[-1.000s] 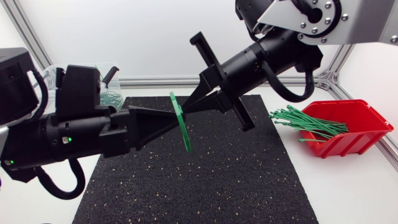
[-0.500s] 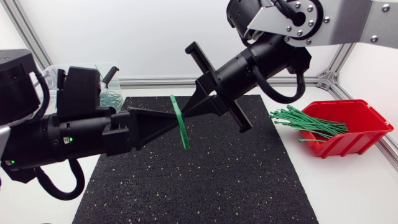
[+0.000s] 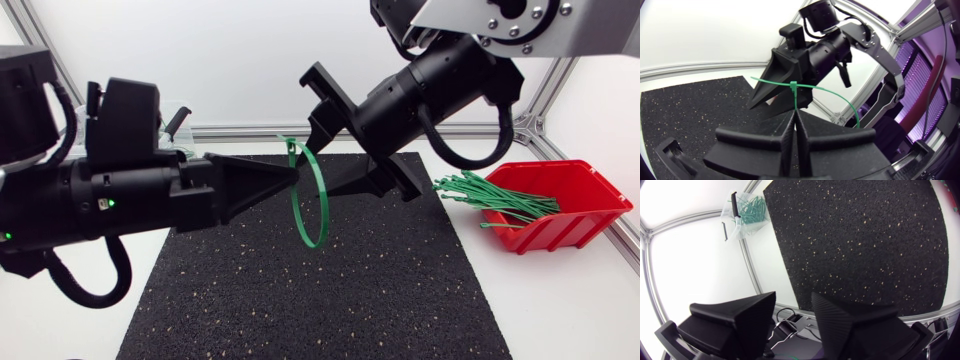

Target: Take a green cable tie from the red box, thread the tail through the head to close it, then place it in the transparent bin on the left.

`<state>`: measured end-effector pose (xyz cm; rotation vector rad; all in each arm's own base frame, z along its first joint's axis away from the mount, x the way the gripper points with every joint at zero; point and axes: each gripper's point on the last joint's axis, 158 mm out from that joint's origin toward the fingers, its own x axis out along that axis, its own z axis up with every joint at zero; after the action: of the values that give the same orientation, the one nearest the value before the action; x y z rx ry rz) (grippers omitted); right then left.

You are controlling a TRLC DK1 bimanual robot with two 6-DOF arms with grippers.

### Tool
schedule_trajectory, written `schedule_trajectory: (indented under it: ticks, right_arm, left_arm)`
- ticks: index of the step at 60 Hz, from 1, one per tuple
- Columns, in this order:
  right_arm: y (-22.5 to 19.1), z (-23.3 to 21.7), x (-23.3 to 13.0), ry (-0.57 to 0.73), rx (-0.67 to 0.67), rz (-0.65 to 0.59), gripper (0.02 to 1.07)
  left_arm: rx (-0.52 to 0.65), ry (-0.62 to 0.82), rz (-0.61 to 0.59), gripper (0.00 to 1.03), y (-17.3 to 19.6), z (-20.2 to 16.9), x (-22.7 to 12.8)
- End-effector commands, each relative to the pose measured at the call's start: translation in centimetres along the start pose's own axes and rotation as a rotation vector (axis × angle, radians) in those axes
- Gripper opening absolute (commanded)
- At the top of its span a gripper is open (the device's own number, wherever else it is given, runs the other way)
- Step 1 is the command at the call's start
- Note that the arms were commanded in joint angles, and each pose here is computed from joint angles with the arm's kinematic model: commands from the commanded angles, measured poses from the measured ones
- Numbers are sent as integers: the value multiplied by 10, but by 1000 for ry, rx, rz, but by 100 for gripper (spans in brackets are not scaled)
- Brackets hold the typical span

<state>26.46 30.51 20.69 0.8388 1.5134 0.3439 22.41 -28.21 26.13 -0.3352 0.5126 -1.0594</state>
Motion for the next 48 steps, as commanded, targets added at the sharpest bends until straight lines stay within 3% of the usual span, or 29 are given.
schedule_trajectory:
  ticks: [1, 12, 23, 32, 48]
  right_arm:
    - [-2, 5, -5, -26, -95, -41, 103]
    - [-31, 37, -16, -144, -164, -156, 103]
    - [-53, 75, -45, -312, -292, -270, 103]
    - [-61, 96, -72, -429, -440, -369, 103]
    - [-54, 103, -104, -587, -591, -385, 103]
  left_arm:
    - [59, 32, 54, 3, 10, 2, 8]
    - [109, 161, 279, 3, 53, -12, 11]
    - [198, 227, 621, 3, 128, -3, -28]
    - [186, 151, 837, 3, 192, 40, -87]
    - [239, -112, 1177, 3, 267, 144, -203]
